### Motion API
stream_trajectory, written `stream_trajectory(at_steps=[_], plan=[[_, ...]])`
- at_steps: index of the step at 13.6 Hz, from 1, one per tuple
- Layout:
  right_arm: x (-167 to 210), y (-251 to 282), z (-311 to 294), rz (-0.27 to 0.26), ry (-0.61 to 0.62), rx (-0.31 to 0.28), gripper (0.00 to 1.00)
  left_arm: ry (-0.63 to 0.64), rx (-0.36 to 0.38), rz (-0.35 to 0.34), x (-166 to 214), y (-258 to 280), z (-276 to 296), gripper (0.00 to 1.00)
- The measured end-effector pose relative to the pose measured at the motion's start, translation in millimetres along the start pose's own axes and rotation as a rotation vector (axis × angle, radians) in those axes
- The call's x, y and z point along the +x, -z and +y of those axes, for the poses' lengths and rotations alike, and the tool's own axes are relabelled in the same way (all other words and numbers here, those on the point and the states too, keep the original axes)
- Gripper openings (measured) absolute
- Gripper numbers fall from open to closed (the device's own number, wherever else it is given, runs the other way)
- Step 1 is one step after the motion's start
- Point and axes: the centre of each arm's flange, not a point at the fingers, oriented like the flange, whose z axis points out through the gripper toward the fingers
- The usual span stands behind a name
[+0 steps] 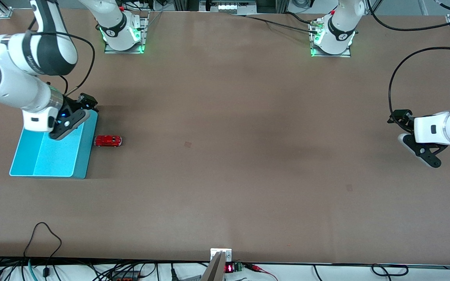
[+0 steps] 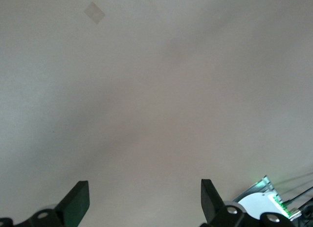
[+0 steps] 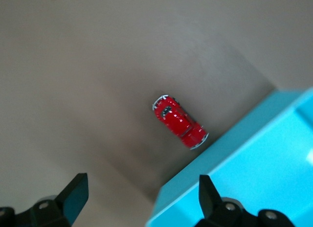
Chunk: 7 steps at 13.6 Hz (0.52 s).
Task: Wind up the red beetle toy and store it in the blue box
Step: 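Lower the right gripper to the car while the left gripper withdraws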
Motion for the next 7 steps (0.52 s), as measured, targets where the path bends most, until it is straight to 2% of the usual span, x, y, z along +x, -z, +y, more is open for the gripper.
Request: stream_trajectory(at_steps=[3,7], plan=[[-14,-38,3,0.006,0.260,-0.019,1.00,0.088,0.011,0.014,4,10,9,1.00],[-6,-68,11,-0.026,0.533,-0.103,1.00,0.192,0.012,0.020,19,18,32,1.00]])
